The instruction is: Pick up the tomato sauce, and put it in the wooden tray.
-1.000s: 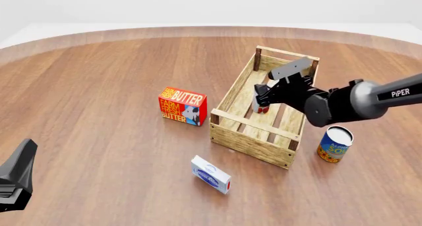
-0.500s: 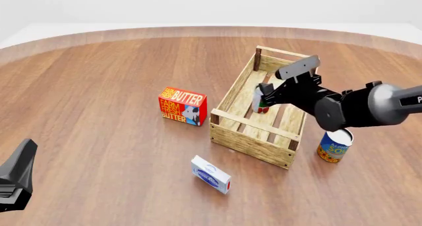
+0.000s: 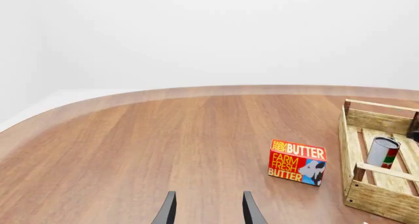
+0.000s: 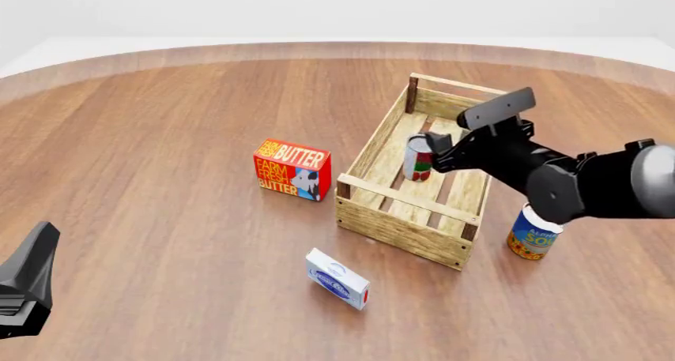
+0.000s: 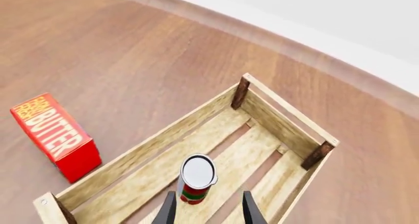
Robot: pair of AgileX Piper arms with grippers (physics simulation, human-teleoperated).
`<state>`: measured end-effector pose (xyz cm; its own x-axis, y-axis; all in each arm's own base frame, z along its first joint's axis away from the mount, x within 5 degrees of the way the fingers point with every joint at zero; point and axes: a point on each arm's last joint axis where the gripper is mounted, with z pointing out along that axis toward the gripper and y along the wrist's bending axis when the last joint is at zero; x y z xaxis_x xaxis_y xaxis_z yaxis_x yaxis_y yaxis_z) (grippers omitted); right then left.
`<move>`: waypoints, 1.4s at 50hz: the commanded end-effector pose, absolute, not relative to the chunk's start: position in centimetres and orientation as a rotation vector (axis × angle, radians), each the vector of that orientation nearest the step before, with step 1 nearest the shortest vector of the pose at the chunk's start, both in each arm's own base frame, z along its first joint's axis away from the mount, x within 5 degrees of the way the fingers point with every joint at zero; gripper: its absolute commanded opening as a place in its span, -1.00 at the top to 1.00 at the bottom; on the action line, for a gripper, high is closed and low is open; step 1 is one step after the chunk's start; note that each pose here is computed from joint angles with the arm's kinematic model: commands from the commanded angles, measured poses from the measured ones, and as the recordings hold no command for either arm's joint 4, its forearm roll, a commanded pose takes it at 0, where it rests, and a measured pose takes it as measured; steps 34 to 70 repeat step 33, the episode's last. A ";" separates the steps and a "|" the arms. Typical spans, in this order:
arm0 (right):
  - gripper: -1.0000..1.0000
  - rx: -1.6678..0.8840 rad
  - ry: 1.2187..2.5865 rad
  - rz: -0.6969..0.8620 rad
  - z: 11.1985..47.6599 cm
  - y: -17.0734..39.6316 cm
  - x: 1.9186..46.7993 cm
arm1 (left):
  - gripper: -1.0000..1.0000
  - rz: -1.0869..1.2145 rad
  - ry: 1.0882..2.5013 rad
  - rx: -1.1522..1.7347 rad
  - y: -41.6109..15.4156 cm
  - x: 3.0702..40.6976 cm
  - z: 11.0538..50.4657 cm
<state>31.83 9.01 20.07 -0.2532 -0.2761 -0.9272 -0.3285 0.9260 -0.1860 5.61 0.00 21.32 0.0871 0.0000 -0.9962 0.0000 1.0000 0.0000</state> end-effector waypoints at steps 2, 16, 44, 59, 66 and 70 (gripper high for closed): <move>-1.00 -0.434 1.833 0.057 20.8 8.5 30.2 | -1.00 0.000 1.484 0.000 0.0 5.6 21.3; -1.00 -0.423 1.826 0.059 21.4 7.9 28.4 | -1.00 0.000 1.484 0.000 0.0 5.6 21.3; -1.00 -0.392 1.816 0.056 22.0 6.8 26.4 | -1.00 0.000 1.484 0.000 0.0 5.6 21.3; -1.00 -0.392 1.816 0.056 22.0 6.8 26.4 | -1.00 0.000 1.484 0.000 0.0 5.6 21.3; -1.00 -0.392 1.816 0.056 22.0 6.8 26.4 | -1.00 0.000 1.484 0.000 0.0 5.6 21.3; -1.00 -0.392 1.816 0.056 22.0 6.8 26.4 | -1.00 0.000 1.484 0.000 0.0 5.6 21.3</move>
